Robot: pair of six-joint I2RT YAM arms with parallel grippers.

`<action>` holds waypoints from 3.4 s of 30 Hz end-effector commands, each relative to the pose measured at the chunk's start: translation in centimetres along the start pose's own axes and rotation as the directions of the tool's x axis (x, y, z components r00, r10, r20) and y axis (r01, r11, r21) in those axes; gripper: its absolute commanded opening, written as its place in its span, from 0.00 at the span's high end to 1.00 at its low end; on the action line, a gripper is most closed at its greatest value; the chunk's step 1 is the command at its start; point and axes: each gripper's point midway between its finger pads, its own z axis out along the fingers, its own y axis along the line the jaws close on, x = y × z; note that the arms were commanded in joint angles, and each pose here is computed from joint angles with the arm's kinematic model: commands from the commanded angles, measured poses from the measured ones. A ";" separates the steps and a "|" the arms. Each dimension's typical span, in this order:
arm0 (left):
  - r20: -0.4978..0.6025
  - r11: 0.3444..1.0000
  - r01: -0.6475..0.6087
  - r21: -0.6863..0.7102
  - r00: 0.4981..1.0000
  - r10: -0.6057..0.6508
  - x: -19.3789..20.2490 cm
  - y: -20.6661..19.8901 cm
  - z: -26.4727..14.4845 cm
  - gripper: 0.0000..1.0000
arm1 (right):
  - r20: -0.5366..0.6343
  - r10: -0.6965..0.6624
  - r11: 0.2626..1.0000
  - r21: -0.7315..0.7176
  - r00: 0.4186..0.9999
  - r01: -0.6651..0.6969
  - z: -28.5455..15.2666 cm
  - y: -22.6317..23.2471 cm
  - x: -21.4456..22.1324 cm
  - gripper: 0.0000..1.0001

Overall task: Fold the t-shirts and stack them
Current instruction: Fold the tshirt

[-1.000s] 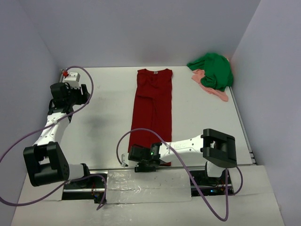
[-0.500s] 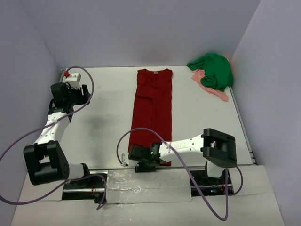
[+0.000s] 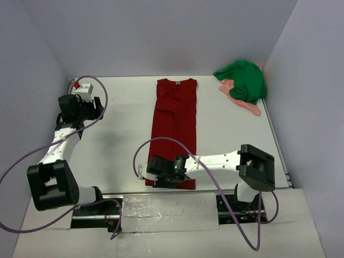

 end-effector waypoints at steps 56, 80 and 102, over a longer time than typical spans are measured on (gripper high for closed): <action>0.042 0.998 -0.028 0.048 0.999 0.026 -1.2 -0.6 -0.2 0.31 | -0.096 0.066 0.987 -0.142 0.993 -0.079 2.8 1.4 1.9 1.00; 0.039 0.996 -0.040 0.081 0.999 0.037 -1.3 -1.2 -0.3 0.31 | 0.050 0.145 0.983 0.106 0.988 -0.149 -2.7 -10.1 -1.8 1.00; -0.008 0.994 -0.034 0.102 0.999 0.034 0.1 -1.4 0.0 0.32 | -0.015 0.205 0.935 0.300 0.979 -0.191 1.5 -25.1 0.9 1.00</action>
